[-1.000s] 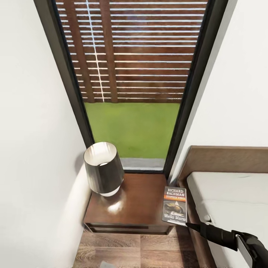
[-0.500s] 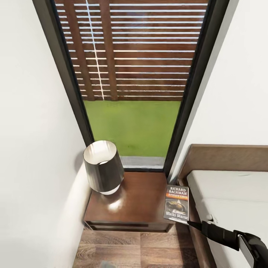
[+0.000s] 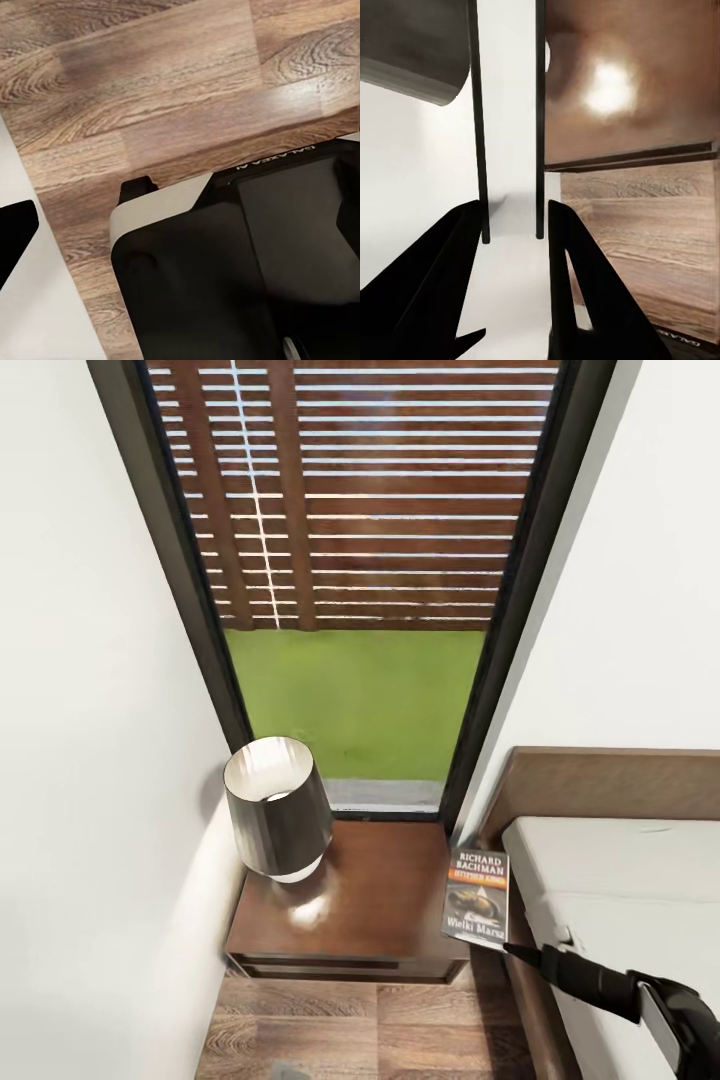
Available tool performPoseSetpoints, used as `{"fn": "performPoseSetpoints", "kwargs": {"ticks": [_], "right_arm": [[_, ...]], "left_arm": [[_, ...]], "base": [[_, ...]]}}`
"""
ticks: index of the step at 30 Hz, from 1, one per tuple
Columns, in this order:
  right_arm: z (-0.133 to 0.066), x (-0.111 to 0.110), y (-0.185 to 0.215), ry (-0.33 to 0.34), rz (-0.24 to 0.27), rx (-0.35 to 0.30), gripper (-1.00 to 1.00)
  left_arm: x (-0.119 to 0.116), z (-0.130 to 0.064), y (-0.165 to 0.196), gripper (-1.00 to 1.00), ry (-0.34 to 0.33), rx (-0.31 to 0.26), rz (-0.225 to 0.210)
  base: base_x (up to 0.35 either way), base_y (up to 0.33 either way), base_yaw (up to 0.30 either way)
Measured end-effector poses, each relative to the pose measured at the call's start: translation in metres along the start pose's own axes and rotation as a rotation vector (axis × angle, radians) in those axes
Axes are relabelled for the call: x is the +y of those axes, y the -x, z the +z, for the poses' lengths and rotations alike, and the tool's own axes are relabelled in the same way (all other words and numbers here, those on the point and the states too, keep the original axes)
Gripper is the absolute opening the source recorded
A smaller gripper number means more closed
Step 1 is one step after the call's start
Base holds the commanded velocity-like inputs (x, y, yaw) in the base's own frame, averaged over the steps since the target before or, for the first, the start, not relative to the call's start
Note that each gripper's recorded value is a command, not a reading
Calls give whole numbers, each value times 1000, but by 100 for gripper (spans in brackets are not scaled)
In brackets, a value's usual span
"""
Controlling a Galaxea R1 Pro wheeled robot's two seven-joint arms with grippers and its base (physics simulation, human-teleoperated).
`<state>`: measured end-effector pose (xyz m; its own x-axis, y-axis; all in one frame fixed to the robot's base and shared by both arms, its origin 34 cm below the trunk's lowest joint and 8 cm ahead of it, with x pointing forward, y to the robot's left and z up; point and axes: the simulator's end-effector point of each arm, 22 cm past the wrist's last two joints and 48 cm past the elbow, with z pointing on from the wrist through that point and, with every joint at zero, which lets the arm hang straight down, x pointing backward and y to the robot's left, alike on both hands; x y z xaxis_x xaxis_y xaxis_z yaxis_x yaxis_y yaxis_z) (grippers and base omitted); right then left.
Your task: In the bedroom, move the book from the bed onto either nightstand, and place the two sandals side by side next to the bed.
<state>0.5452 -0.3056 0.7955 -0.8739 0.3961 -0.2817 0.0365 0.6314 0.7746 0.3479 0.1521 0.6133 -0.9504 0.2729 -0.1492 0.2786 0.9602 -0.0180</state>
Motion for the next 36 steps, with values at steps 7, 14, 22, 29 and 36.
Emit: {"fn": "performPoseSetpoints", "kwargs": {"ticks": [7,14,22,29,36], "right_arm": [[5,-12,12,-77,-37,-19,-100],[13,-15,15,-111,-64,-38,-100],[16,-7,19,-82,-86,-56,-100],[17,-5,19,-71,-90,-58,-100],[17,-5,19,-71,-91,-62,-100]], "left_arm": [[0,0,0,100,0,-1,0],[0,0,0,100,0,-1,0],[0,0,2,100,0,-13,-4],[1,0,2,100,1,-16,-5],[1,0,2,100,3,-15,-7]], "base": [[0,0,0],[0,0,0],[0,0,0],[0,0,0],[0,0,0]]}}
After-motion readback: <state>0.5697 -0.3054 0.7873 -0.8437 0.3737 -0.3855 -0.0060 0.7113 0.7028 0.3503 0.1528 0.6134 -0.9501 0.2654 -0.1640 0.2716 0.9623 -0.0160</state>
